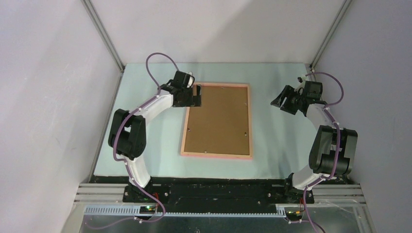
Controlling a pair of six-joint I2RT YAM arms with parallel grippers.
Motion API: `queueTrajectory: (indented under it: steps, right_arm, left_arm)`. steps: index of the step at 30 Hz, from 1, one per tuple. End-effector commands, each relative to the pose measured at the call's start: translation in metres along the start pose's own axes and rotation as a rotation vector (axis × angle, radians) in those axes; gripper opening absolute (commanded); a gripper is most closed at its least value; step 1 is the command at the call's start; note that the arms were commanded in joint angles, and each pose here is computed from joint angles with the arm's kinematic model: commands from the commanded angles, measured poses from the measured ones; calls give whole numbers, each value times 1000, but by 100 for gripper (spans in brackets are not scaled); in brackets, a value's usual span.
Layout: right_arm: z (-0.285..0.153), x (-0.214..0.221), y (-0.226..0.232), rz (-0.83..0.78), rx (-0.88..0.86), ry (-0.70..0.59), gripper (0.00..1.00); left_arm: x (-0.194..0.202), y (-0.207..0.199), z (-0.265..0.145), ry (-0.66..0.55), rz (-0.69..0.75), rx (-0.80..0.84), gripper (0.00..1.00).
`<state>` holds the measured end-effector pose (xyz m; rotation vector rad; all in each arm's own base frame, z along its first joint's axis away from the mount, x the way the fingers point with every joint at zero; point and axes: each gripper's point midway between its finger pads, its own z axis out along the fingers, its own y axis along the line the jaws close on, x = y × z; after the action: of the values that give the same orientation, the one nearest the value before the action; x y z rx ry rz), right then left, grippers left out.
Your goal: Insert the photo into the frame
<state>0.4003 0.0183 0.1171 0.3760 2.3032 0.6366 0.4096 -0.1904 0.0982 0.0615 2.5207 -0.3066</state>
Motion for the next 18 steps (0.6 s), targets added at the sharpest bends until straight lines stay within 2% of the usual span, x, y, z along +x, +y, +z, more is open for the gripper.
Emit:
queueTrajectory:
  steps: [1,9,18]
  right_arm:
    - [3,-4,10,-42,-23,-22,67]
    - [13,5,22,-118,-31,-2,69]
    - [35,22,36,-225,6,74,79]
  left_arm:
    - [-33,9,-17,-98,62,-35,100]
    - [-27,44,-6,-53,90,-54,98]
    - [-4,38,10,39,113,70,94]
